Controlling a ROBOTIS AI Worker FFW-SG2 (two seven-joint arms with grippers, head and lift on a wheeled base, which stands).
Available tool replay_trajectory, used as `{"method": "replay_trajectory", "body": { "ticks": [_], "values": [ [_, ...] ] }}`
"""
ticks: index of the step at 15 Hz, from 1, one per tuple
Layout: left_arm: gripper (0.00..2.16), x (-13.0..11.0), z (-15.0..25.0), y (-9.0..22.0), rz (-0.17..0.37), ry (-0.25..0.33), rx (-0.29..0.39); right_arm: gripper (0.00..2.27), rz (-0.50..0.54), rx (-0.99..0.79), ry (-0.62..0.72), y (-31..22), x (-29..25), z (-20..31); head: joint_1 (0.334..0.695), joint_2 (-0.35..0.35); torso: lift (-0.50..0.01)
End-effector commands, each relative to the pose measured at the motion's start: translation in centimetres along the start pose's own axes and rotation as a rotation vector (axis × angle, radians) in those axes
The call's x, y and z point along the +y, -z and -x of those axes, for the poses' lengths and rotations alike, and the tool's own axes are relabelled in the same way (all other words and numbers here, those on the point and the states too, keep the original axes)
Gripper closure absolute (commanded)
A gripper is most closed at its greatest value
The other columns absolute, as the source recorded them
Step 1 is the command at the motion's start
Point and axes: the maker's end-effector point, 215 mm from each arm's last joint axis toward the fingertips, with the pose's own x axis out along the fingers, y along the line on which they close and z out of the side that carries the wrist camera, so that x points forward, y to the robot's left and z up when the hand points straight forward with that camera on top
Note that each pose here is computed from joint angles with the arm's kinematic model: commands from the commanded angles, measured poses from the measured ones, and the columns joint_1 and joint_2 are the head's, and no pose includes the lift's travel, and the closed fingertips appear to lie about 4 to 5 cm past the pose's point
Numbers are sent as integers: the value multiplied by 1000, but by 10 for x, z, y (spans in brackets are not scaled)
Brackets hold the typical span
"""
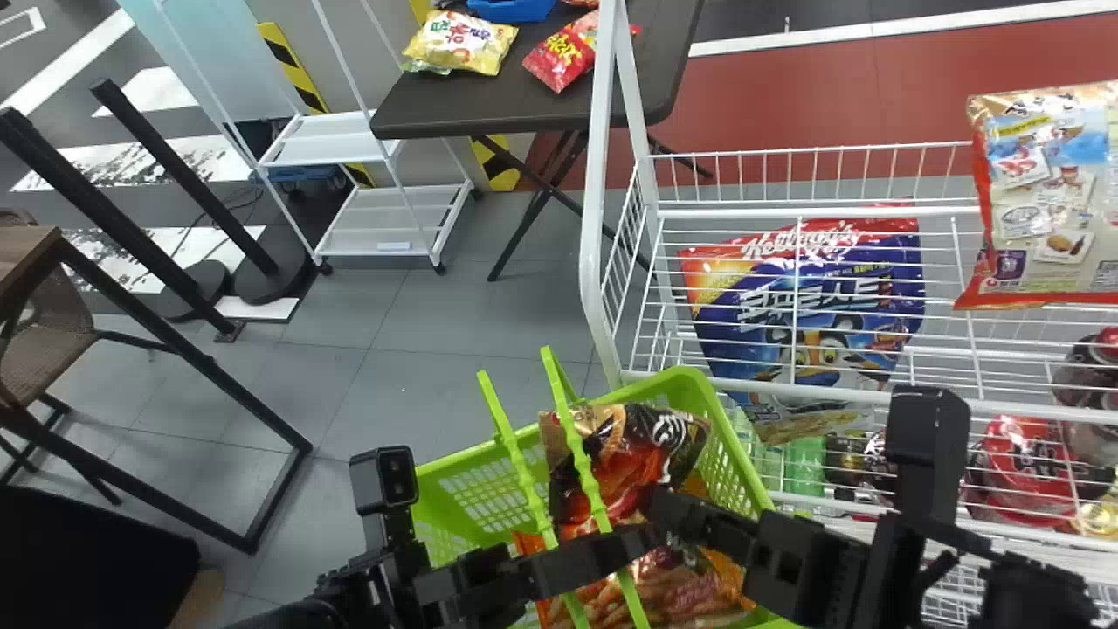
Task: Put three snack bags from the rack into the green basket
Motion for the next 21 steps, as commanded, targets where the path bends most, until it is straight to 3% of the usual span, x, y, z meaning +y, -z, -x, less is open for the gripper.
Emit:
{"method": "replay_trajectory", "body": {
  "ticks": [1,5,9,15,17,21],
  "values": [
    [2148,0,0,0,-1,-2,0,39,-9,-3,1,-2,-3,5,695,350,0],
    [2148,0,2,-2,-4,-6,1,53,9,-66,50,-39,-23,31,695,350,0],
    [2148,-2,2,-1,-5,-5,9,63,106,-205,205,-127,-71,78,695,350,0],
    [2148,-4,4,-1,-2,1,9,39,340,-339,622,-227,-164,140,695,143,0],
    [2148,-4,5,-1,-1,0,7,39,381,-393,685,-262,-181,155,695,48,0],
    [2148,-4,8,0,-2,-6,5,49,423,-508,735,-329,-197,167,695,-28,0]
  ]
}}
